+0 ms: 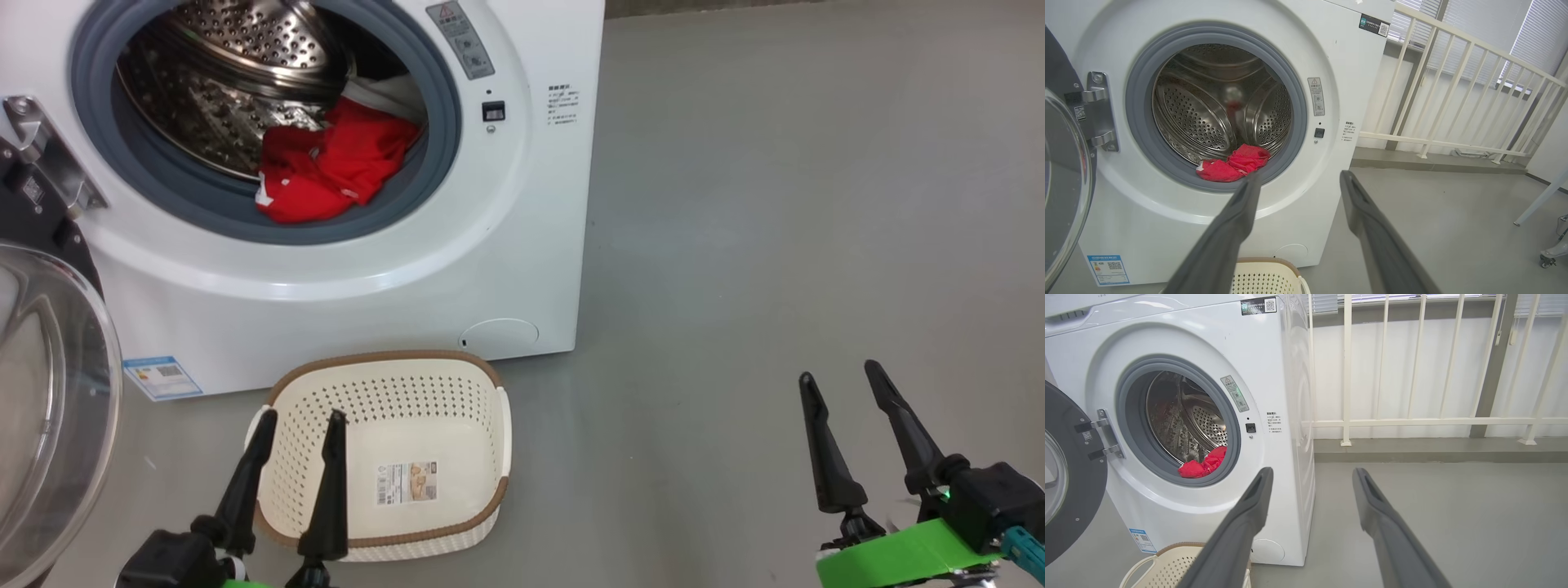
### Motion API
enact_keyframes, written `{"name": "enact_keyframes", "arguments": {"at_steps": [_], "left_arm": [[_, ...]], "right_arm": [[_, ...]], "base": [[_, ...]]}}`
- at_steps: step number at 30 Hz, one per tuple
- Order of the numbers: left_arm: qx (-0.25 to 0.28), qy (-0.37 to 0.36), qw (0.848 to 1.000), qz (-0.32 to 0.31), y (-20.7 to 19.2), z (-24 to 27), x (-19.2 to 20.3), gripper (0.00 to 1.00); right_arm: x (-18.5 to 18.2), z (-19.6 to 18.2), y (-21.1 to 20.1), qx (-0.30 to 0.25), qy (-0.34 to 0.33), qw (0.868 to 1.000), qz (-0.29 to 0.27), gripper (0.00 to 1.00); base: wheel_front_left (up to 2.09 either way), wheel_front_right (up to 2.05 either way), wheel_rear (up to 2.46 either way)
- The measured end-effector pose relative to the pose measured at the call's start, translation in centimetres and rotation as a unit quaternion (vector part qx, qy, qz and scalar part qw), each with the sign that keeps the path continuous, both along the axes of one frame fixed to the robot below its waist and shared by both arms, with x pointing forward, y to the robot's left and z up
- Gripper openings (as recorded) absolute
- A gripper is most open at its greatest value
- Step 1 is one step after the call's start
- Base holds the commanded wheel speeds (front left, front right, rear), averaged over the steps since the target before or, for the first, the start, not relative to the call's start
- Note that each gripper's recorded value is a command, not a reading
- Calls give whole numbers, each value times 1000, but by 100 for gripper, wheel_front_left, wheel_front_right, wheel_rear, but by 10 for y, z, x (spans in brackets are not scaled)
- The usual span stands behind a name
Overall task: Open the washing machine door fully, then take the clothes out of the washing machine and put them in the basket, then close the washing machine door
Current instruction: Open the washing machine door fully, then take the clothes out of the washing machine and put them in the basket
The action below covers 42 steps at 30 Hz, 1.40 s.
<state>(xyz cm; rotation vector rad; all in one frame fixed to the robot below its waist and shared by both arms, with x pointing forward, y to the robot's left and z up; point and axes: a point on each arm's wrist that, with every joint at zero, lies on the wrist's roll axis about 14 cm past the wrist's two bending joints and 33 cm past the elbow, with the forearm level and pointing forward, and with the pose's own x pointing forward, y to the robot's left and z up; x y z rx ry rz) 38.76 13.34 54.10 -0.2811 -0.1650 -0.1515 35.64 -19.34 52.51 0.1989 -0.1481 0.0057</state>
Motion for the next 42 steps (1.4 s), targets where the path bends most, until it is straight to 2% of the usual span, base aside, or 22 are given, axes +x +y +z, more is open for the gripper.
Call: {"name": "enact_keyframes", "arguments": {"at_steps": [12,30,42], "left_arm": [[11,25,999,20,6,-16,-14,100],[15,34,999,36,12,-21,-18,100],[26,37,998,44,15,-23,-16,100]], "right_arm": [[-23,3,-17,-8,-4,999,-30,100],[-23,5,-15,-6,-8,1000,-27,100],[-21,2,-15,-2,-3,1000,-27,100]], "base": [[0,0,0],[3,-3,0],[107,-107,0]]}}
